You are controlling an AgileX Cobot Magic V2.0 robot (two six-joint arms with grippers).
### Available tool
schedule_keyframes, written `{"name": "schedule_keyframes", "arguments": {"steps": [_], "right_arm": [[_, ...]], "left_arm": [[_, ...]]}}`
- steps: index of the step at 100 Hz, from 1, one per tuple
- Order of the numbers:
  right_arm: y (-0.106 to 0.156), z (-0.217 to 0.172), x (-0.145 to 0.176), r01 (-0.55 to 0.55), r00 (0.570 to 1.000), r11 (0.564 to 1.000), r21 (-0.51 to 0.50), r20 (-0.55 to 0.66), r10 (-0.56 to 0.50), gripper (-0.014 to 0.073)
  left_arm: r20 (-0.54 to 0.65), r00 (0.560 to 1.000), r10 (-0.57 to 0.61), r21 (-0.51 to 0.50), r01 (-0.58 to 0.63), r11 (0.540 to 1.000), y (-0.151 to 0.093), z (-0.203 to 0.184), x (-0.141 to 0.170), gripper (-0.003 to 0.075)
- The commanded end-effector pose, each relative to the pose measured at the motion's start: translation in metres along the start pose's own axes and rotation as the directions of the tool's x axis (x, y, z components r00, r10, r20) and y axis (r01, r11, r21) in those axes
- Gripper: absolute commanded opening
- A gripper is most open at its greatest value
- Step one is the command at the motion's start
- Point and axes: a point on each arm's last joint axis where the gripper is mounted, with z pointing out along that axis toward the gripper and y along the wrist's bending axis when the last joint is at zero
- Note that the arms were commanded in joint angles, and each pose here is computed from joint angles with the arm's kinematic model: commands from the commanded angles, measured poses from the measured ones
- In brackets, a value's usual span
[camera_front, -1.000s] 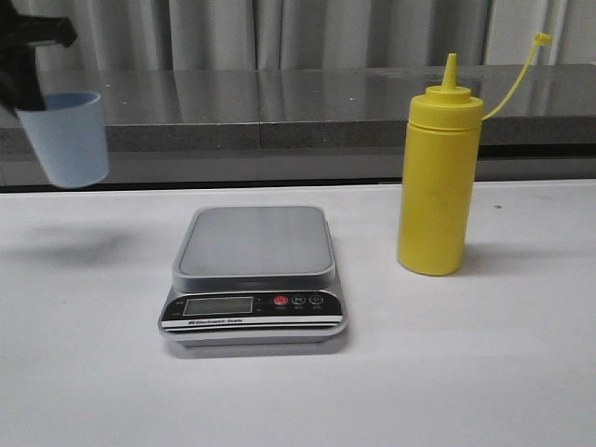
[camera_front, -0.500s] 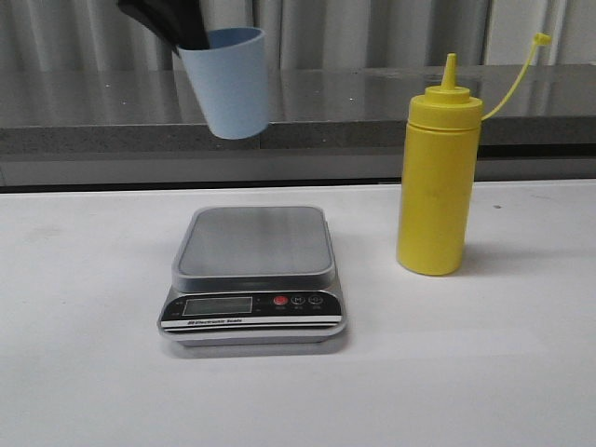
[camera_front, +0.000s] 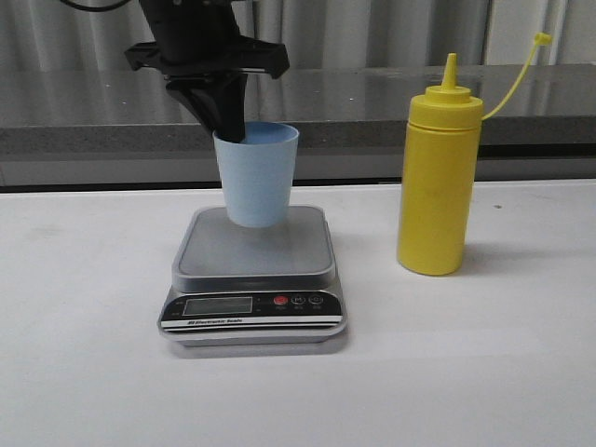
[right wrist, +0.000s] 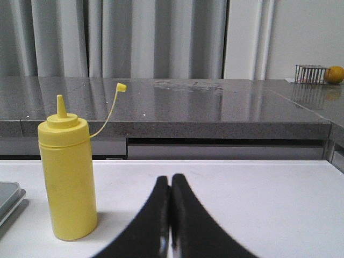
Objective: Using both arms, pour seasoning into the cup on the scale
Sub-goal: 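Lower the blue cup onto the scale and open the left gripper, then raise the left gripper away from the cup and hold still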
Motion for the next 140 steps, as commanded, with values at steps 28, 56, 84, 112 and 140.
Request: {"name": "schedule_keyframes", "arguments": {"steps": [28, 56, 84, 112, 140], "right_arm": [[0.001, -0.001, -0.009, 0.009, 0.996, 1.0, -0.005, 0.094, -0.009, -0.006], [0.001, -0.001, -0.009, 0.009, 0.996, 1.0, -0.005, 0.094, -0.009, -0.006], [0.001, -0.001, -0.009, 0.009, 0.996, 1.0, -0.005, 0.094, -0.009, -0.006], [0.001, -0.001, -0.009, 0.009, 0.996, 1.0, -0.005, 0.094, -0.009, -0.006], [0.001, -0.001, -0.009, 0.009, 0.996, 1.0, -0.005, 0.094, -0.009, -0.006]], "left_arm": [[0.087, 0.996, 0.002, 0.001, -0.002, 1.0, -0.002, -0.02, -0.009, 0.0013], [0.087, 0.996, 0.002, 0.001, -0.002, 1.0, -0.002, -0.02, -0.009, 0.0252], [0.066, 0.998, 0.008, -0.002, -0.007, 1.0, -0.003, -0.027, -0.009, 0.0274], [0.137, 0.99, 0.015, -0.008, -0.014, 1.0, -0.005, -0.06, -0.009, 0.0273], [0.224, 0.974, 0.033, -0.05, -0.022, 0.998, -0.006, -0.106, -0.005, 0.024]]}}
